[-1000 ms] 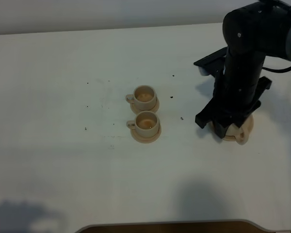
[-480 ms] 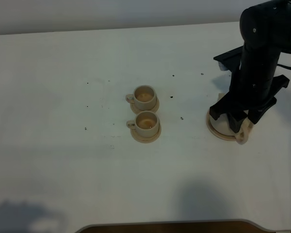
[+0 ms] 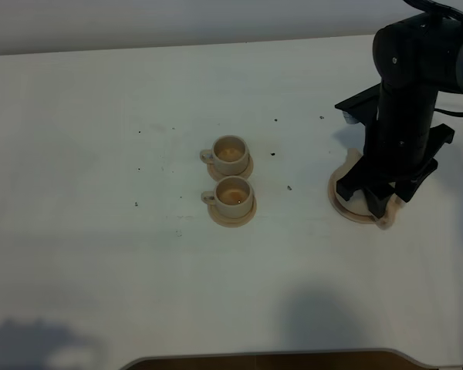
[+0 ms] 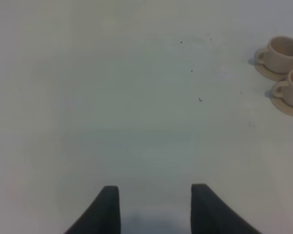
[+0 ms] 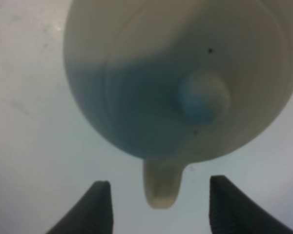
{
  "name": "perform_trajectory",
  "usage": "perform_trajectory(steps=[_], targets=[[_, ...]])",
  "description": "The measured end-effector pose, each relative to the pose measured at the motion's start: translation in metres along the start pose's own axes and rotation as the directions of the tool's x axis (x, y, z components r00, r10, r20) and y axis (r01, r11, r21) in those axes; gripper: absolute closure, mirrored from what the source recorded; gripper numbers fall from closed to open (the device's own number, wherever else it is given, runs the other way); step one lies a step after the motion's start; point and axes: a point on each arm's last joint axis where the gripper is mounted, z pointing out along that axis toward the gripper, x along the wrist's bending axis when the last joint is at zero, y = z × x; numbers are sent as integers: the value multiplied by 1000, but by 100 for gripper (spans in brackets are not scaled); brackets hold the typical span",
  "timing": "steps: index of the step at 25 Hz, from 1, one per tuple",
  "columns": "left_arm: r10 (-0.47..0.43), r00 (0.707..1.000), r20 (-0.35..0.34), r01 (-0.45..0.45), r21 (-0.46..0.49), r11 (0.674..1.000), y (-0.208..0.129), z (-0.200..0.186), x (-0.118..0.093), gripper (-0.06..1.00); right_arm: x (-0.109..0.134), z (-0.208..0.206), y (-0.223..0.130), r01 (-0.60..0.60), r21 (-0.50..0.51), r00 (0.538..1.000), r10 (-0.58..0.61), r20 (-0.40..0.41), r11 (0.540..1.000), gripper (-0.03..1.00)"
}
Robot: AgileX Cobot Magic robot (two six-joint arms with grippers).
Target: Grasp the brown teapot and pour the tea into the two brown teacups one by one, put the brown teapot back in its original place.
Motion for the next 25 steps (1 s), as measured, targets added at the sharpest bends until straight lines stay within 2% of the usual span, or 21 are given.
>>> perform_trajectory(steps=[6, 16, 20, 25], targets=[[0, 1000, -1, 0, 0, 1000, 0, 0, 0, 58, -3, 5, 1, 14, 16, 999, -15, 32, 1000, 53], [0, 1000, -1, 0, 0, 1000, 0, 0, 0, 58, -8, 12, 5, 8, 8, 999, -8, 31, 1000, 55], [0, 1000, -1, 0, 0, 1000, 0, 0, 0, 58, -8, 12, 5, 7, 8, 1000, -7, 30, 1000, 62], [0, 1000, -1, 0, 0, 1000, 0, 0, 0, 58, -8, 12, 4, 8, 11, 999, -8, 31, 1000, 75]])
